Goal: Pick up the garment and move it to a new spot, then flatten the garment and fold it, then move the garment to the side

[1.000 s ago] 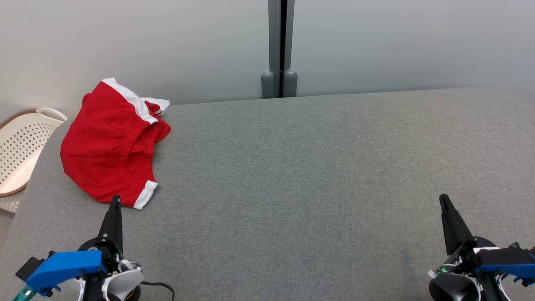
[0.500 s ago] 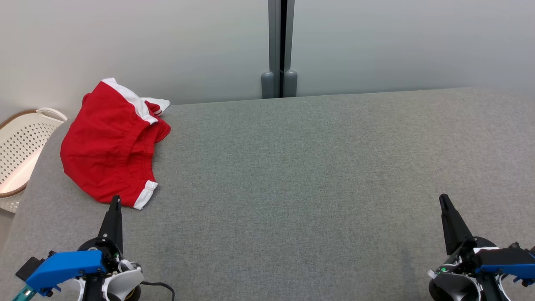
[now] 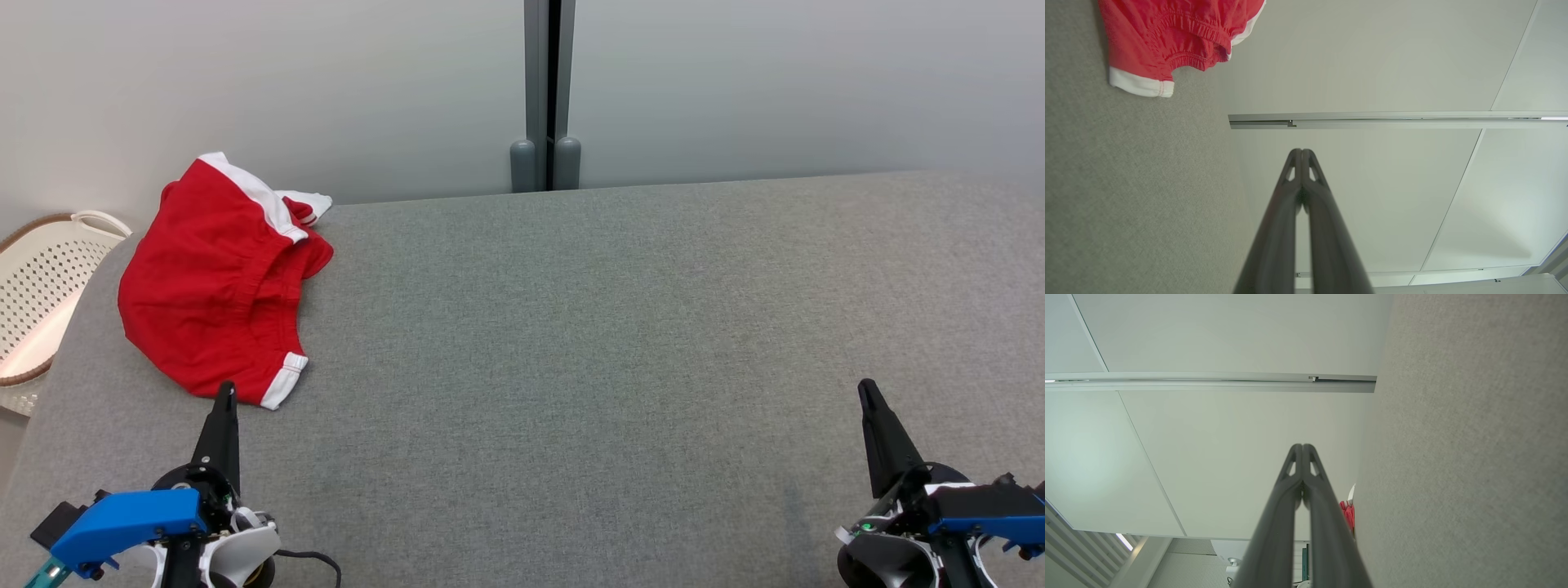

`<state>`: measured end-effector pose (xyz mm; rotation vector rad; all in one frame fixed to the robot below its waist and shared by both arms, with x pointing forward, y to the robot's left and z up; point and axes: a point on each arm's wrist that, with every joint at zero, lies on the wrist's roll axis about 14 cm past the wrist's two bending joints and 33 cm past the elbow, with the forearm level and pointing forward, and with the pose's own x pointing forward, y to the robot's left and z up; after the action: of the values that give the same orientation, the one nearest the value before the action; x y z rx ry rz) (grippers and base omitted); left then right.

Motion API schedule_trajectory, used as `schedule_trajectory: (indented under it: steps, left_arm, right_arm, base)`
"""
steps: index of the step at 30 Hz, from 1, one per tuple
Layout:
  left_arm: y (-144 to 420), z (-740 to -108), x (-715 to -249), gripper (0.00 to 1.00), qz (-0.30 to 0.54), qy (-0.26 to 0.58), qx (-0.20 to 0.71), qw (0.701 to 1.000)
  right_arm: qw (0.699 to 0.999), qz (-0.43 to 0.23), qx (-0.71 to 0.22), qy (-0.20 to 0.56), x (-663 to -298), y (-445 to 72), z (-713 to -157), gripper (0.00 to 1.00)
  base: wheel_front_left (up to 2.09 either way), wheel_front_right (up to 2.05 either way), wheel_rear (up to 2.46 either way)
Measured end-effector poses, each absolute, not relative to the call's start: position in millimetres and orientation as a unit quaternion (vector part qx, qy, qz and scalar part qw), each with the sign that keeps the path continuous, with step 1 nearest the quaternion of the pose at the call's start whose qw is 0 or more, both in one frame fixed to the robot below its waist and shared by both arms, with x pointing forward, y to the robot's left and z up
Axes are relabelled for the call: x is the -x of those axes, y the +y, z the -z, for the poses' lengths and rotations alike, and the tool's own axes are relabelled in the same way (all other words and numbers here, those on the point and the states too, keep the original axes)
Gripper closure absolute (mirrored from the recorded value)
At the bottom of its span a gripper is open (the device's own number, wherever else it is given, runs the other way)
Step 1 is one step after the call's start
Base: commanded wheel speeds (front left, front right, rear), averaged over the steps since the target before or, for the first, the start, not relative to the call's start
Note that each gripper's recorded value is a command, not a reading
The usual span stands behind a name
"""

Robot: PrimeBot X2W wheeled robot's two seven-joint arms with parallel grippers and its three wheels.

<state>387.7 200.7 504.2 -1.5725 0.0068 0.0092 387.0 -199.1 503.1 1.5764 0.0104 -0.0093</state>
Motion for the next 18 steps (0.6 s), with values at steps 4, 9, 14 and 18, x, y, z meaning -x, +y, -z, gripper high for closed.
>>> schedule_trajectory:
  steps: [4,9,14,18]
  left_arm:
    - [201,-504,-388,0.00,-0.004,0.003,0.708,0.706]
    - [201,-475,-373,0.00,-0.037,0.032,0.710,0.702]
    - [195,-464,-367,0.00,-0.047,0.045,0.709,0.702]
    - [191,-465,-367,0.00,-0.046,0.044,0.705,0.706]
  right_arm:
    - [0.705,0.004,-0.709,0.005,-387,-199,-503,0.00]
    - [0.700,0.031,-0.713,0.031,-377,-197,-479,0.00]
    - [0.701,0.043,-0.711,0.038,-372,-195,-470,0.00]
    - [0.705,0.045,-0.706,0.036,-372,-194,-470,0.00]
  base:
    - [0.00,0.00,0.00]
    - [0.00,0.00,0.00]
    - [0.00,0.00,0.00]
    - [0.00,0.00,0.00]
